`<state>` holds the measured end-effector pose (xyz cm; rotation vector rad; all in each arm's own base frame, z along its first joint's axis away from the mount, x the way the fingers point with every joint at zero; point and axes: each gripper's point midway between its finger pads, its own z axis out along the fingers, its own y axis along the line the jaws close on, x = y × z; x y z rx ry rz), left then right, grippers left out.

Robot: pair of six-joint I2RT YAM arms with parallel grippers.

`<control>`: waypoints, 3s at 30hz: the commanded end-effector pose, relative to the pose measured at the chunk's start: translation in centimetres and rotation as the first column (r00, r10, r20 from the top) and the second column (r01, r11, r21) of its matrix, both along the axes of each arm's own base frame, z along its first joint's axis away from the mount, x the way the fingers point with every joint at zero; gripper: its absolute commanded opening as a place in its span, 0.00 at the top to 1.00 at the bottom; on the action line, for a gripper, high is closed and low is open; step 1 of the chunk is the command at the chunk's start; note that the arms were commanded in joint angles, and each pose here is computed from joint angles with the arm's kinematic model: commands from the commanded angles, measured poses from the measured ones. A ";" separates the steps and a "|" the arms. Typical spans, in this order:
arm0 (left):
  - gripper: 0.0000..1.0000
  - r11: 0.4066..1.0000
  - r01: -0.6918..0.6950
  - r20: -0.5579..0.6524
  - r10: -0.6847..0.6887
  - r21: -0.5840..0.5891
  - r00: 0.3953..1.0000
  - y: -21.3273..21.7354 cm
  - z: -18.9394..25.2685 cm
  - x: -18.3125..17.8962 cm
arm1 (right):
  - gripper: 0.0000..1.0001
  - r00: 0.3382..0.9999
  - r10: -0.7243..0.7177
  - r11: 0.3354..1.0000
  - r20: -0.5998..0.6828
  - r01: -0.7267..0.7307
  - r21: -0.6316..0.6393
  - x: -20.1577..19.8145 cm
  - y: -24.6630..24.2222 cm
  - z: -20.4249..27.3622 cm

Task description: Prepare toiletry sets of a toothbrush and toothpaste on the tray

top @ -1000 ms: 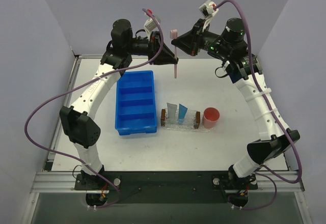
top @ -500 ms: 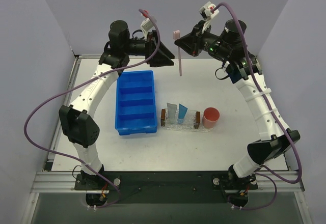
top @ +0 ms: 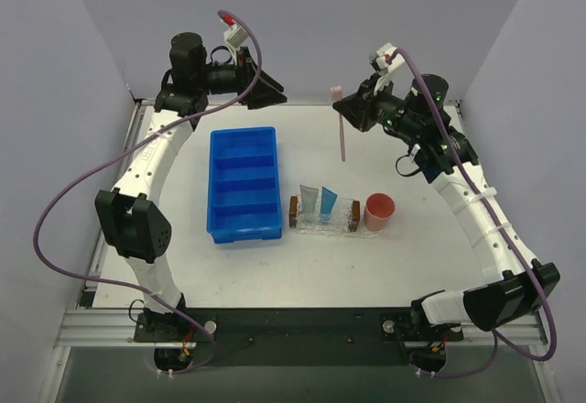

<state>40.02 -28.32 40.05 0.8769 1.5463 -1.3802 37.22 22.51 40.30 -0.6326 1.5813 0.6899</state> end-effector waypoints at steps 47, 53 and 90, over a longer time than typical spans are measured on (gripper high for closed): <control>0.37 0.808 -0.519 0.029 0.533 0.279 0.846 13.2 -7.1 6.0 | 1.00 0.960 -0.143 0.988 0.242 0.124 0.093 -6.2 -4.4 -12.6; 0.37 0.803 -0.516 0.033 0.532 0.300 0.846 13.5 -7.9 5.4 | 1.00 0.961 -0.126 0.990 0.246 0.105 0.097 -6.8 -3.8 -13.4; 0.37 0.778 -0.507 0.052 0.528 0.371 0.848 15.5 -10.4 5.0 | 1.00 0.946 -0.069 0.996 0.317 0.050 0.070 -8.0 -2.7 -15.4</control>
